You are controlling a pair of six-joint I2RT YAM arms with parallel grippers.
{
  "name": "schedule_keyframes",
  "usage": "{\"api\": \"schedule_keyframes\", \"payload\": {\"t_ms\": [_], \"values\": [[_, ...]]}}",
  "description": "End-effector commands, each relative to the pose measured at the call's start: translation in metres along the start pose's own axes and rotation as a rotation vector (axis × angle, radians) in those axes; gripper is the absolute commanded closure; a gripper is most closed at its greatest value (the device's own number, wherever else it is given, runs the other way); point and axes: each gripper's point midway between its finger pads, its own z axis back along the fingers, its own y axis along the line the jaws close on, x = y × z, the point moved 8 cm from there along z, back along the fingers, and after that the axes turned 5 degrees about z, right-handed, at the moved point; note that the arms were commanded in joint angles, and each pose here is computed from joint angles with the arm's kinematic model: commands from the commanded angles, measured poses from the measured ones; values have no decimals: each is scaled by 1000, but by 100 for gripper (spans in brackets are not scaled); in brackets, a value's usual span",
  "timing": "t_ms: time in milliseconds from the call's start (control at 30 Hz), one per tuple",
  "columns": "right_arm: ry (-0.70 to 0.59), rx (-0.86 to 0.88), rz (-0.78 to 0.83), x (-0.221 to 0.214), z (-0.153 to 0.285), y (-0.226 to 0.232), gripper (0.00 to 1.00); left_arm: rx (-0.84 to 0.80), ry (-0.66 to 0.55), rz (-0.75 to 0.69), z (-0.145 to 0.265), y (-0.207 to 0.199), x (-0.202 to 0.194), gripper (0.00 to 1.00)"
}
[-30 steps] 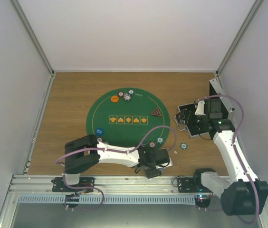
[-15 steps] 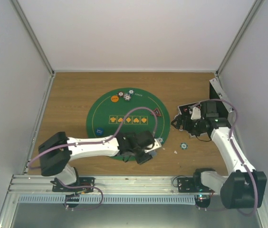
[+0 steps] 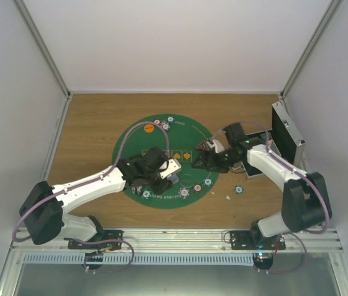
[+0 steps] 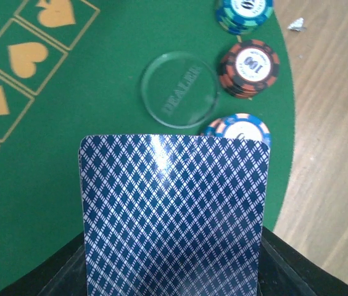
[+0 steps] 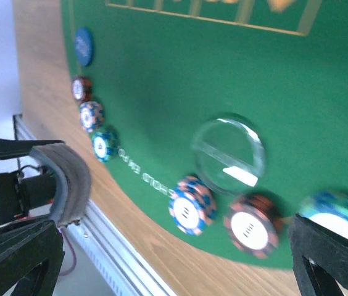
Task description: Distribute texas hold em gaming equipment
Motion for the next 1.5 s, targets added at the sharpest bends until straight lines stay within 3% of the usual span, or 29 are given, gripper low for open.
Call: {"api": "schedule_keyframes", "payload": {"t_ms": [0, 467, 900, 1467], "values": [[31, 100, 115, 26, -27, 33, 0, -19, -38, -19, 8, 11, 1, 44], [190, 282, 242, 43, -80, 57, 3, -19, -56, 8, 9, 26, 2, 43], [281, 256, 295, 33, -106, 59, 9, -19, -50, 6, 6, 27, 4, 43], [257, 116, 368, 35, -106, 58, 30, -18, -45, 2, 5, 28, 4, 43]]}}
